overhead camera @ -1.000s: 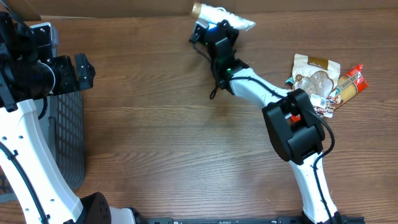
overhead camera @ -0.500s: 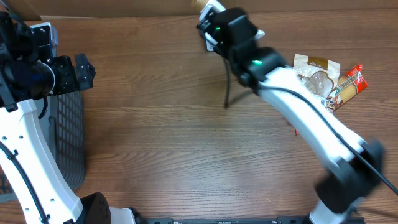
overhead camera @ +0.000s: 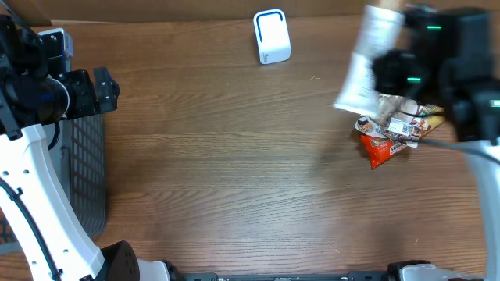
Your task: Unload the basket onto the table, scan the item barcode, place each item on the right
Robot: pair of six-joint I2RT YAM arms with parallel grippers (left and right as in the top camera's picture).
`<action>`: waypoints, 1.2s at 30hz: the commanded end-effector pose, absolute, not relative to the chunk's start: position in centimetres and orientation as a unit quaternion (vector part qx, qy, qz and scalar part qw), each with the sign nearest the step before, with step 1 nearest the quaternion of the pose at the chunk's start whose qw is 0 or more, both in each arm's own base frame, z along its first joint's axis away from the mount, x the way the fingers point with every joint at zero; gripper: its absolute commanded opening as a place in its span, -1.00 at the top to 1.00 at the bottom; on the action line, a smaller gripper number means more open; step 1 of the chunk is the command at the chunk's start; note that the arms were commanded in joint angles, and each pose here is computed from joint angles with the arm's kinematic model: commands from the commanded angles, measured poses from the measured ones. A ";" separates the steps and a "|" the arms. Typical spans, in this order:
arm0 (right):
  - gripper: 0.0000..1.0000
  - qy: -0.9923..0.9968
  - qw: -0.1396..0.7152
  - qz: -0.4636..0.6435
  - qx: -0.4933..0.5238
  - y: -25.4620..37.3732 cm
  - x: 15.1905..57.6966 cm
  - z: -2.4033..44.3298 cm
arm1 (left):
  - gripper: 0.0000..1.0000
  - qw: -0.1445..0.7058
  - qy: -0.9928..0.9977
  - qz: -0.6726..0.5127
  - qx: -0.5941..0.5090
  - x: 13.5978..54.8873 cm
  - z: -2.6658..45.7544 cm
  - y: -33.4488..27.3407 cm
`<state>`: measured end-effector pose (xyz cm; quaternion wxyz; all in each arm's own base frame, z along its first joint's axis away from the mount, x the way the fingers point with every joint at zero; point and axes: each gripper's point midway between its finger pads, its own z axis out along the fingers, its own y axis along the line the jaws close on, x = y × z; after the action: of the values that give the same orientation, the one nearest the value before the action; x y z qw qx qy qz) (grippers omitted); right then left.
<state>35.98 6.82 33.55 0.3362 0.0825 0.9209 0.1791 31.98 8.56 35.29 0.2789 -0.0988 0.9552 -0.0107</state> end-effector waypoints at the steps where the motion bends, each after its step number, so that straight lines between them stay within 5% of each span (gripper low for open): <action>1: 0.93 0.890 0.310 0.205 0.264 1.6 34.8 33.8 | -0.99 0.282 0.955 -0.007 -0.089 31.9 35.5 8.6; 9: 0.93 0.874 0.207 0.135 0.419 -6.4 32.7 22.5 | -0.99 0.282 0.955 -0.007 -0.089 31.9 35.5 8.6; 20: 0.92 0.850 0.161 0.131 0.484 -9.6 30.0 10.3 | -0.99 0.282 0.955 -0.007 -0.089 31.9 35.5 8.6; 23: 0.46 0.853 0.159 0.131 0.479 -9.2 29.8 9.1 | -0.99 0.282 0.955 -0.007 -0.089 31.9 35.5 8.6; 26: -0.37 0.870 0.164 0.126 0.448 -9.1 29.7 9.0 | -0.99 0.282 0.955 -0.007 -0.089 31.9 35.5 8.6; 31: -0.82 0.893 0.177 0.162 0.381 -7.6 30.2 11.2 | -0.99 0.282 0.955 -0.007 -0.089 31.9 35.5 8.6; 36: -1.00 0.902 0.210 0.184 0.330 -5.9 29.6 17.4 | -0.99 0.282 0.955 -0.007 -0.089 31.9 35.5 8.6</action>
<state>27.94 -6.73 10.96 0.1225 0.3999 0.8939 0.1616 31.98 8.55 35.29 0.2790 -0.0987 0.9552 -0.0109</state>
